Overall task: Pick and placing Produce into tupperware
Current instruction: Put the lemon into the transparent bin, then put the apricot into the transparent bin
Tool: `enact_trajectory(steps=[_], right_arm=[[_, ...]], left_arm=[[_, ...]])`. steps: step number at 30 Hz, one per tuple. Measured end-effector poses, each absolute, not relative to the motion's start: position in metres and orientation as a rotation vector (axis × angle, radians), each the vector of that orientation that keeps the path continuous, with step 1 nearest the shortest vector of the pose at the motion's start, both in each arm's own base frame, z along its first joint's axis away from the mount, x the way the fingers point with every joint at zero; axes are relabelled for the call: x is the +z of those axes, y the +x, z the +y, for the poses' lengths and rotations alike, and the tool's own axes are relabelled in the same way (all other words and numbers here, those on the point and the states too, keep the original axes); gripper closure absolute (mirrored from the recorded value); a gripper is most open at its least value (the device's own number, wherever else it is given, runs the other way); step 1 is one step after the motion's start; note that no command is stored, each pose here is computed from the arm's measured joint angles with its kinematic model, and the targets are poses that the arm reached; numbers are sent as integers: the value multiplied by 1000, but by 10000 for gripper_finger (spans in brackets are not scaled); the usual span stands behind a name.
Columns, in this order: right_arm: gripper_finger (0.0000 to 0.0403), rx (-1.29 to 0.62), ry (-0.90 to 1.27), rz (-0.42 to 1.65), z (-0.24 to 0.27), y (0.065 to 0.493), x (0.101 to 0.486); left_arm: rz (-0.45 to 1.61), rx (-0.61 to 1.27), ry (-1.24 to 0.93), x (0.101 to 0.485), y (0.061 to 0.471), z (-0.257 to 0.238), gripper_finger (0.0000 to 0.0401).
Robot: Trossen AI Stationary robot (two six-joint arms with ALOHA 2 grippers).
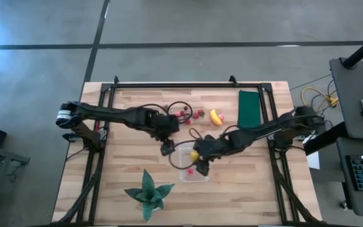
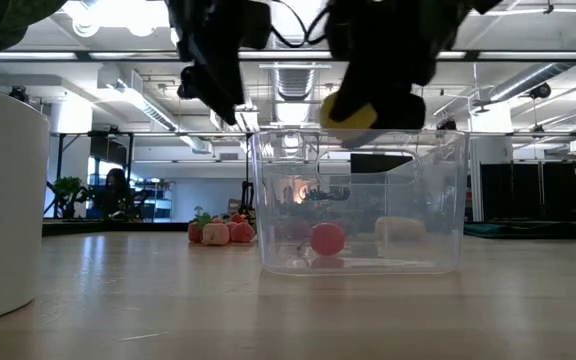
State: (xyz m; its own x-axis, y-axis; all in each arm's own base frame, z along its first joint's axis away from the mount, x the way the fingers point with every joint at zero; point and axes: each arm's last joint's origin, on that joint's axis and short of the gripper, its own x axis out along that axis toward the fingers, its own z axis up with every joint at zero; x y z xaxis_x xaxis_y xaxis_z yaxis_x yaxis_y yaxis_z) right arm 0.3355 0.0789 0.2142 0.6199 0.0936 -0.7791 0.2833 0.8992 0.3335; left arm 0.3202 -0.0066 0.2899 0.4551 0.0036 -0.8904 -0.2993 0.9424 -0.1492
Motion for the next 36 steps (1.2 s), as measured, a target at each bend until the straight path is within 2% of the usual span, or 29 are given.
enact_trajectory(steps=[7,14,18,23,29,36], right_arm=[[118,-275,428,935,75,352,230],[72,-524,438,892,68,343,262],[68,-683,475,803,58,324,285],[73,-863,479,759,48,290,305],[75,-923,528,737,41,260,324],[75,-940,428,753,36,243,324]], left_arm=[[1020,256,-169,297,294,-3,161],[913,240,-203,285,261,4,161],[881,215,-190,265,248,8,161],[862,126,6,226,240,12,161],[912,168,-20,189,240,31,161],[977,181,-106,167,250,57,161]])
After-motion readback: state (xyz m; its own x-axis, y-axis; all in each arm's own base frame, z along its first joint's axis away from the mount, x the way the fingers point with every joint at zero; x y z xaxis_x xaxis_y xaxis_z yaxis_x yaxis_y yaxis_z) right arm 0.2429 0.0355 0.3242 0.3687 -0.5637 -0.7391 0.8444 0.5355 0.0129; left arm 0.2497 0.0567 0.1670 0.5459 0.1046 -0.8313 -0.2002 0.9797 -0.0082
